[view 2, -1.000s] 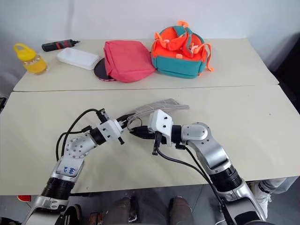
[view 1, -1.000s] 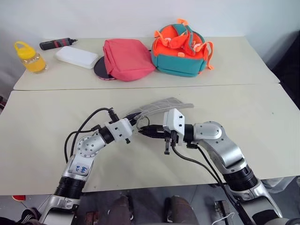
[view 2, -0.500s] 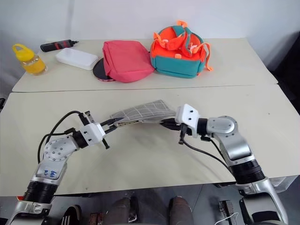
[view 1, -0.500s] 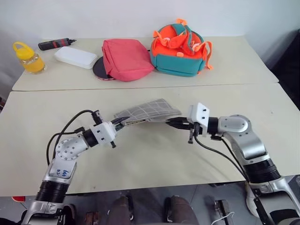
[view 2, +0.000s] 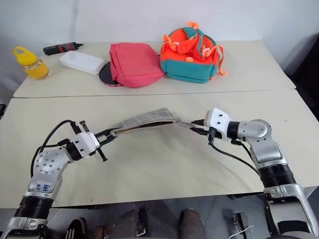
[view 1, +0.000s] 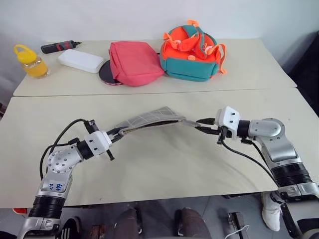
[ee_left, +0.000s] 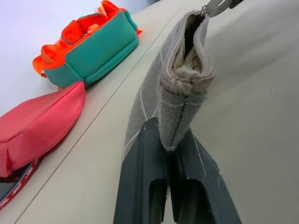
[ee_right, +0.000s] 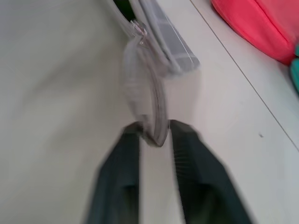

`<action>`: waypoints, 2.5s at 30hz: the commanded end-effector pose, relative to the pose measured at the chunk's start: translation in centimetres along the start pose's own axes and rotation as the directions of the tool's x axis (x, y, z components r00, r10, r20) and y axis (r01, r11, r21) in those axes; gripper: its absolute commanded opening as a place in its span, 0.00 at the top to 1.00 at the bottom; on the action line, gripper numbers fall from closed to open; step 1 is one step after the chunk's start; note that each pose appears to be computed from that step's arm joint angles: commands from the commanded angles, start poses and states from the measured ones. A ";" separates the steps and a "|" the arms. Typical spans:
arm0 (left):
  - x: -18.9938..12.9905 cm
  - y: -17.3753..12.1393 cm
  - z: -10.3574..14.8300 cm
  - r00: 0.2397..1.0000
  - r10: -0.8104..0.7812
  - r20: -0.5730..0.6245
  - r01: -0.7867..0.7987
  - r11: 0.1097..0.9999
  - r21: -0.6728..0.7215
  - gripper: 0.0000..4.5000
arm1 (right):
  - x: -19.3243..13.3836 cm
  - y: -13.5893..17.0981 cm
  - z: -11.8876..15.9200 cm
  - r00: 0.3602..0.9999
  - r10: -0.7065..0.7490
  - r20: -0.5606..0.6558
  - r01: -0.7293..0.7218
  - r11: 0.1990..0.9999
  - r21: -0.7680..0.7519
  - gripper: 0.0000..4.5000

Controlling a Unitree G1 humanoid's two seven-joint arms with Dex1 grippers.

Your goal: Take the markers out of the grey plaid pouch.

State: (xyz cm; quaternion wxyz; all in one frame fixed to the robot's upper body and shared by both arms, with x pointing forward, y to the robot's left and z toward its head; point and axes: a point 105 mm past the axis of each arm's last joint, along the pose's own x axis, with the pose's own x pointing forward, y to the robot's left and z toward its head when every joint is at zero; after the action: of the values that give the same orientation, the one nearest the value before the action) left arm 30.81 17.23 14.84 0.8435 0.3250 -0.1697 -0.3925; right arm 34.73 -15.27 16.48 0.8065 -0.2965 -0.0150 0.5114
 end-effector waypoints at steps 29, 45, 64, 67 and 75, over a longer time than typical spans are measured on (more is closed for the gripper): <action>2.3 -0.5 1.4 0.998 0.031 0.064 -0.031 1.000 -0.004 1.00 | 6.9 4.1 7.8 0.975 0.014 0.221 0.035 0.976 -0.215 0.99; 3.0 -1.8 1.5 0.998 -0.008 0.062 0.007 1.000 0.016 1.00 | 6.8 3.1 7.9 0.976 -0.032 0.218 0.073 0.980 -0.183 0.99; 4.0 -1.4 3.5 0.994 0.001 0.108 0.005 0.998 -0.058 1.00 | 7.9 2.1 4.3 0.996 -0.090 -0.013 0.068 0.829 -0.555 0.87; 4.1 -1.3 3.7 0.994 0.009 0.110 -0.001 0.998 -0.070 1.00 | 7.7 1.7 4.2 0.994 -0.107 -0.018 0.078 0.821 -0.566 0.63; 4.1 -1.0 3.9 0.992 0.028 0.126 -0.011 0.991 -0.130 1.00 | 7.5 1.1 4.2 0.992 -0.129 -0.011 0.101 0.822 -0.561 0.09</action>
State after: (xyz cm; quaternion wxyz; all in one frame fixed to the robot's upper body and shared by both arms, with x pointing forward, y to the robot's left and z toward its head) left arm 31.22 12.22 15.13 0.8589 0.2508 -0.1622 -0.4162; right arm 35.71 -6.31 16.34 0.7052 -0.5308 -0.1507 0.4452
